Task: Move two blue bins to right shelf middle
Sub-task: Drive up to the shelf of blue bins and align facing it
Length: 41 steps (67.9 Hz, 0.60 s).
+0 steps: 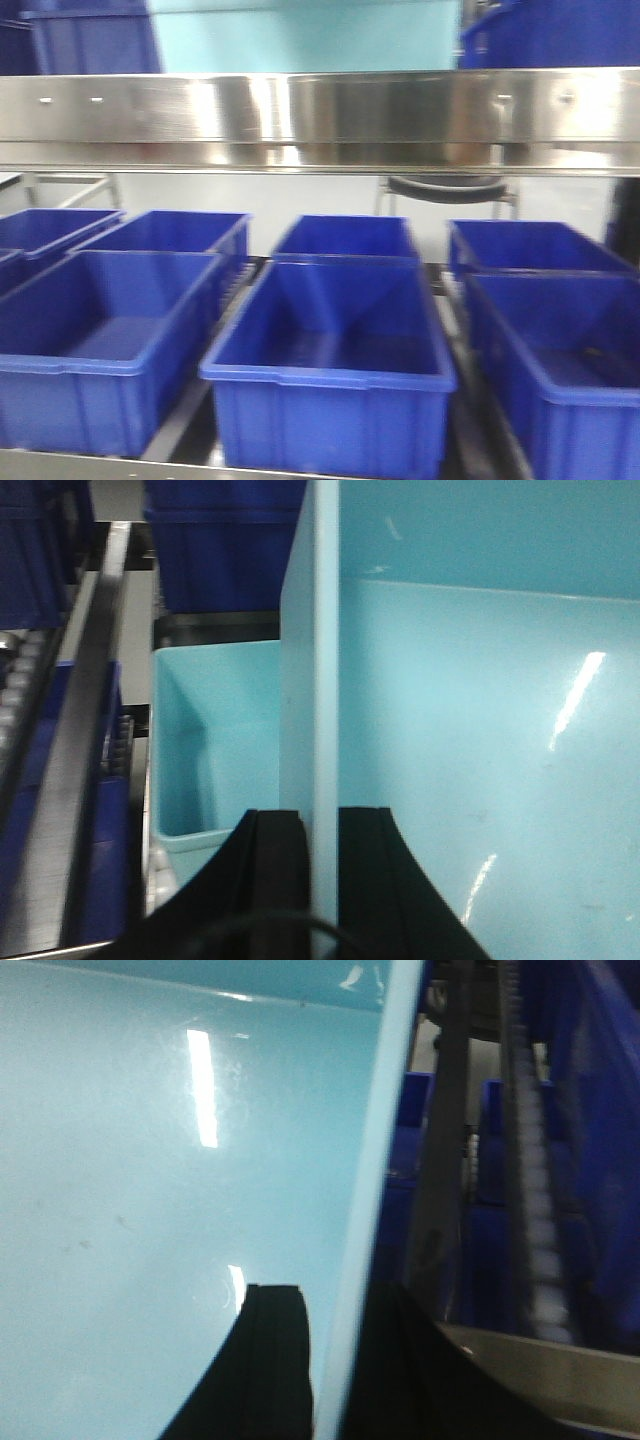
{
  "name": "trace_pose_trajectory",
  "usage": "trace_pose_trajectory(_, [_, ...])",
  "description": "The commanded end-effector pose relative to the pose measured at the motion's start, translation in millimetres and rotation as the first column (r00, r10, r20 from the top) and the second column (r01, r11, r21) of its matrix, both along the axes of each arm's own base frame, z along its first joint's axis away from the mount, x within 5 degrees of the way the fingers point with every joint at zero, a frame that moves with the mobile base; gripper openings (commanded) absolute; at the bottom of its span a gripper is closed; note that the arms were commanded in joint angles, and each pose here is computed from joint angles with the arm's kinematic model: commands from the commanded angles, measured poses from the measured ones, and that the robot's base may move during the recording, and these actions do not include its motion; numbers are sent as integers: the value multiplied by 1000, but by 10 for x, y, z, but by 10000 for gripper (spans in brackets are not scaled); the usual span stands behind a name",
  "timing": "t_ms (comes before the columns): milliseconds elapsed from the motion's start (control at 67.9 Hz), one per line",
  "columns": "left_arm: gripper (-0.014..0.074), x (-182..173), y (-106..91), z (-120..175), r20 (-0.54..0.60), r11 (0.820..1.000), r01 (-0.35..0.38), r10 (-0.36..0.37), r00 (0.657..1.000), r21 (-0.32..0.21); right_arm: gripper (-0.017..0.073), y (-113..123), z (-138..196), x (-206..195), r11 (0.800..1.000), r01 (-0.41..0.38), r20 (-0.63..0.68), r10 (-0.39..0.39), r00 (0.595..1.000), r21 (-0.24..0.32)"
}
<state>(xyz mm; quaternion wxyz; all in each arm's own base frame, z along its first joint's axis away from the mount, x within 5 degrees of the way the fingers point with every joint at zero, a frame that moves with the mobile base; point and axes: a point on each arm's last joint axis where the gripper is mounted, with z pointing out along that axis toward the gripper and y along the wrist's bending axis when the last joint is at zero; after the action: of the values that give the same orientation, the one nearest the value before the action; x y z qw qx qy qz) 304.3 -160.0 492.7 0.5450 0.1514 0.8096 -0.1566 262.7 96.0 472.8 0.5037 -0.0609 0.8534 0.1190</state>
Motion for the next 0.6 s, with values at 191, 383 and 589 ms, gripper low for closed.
trace_pose_trajectory(191, [-111, -36, -13, 119, 63, 998, 15, -11, 998, -63, -153, 19, 91, -39, 999, -28, 58, 27, 998, 24])
trace_pose_trajectory(383, [-111, -36, -13, 119, 63, 998, 15, -11, 998, -63, -153, 19, 91, -39, 999, -28, 58, 27, 998, 24])
trace_pose_trajectory(589, [-111, -36, -13, 119, 63, 998, 15, -11, 998, -63, -153, 19, 91, -39, 999, -28, 58, 27, 998, 24])
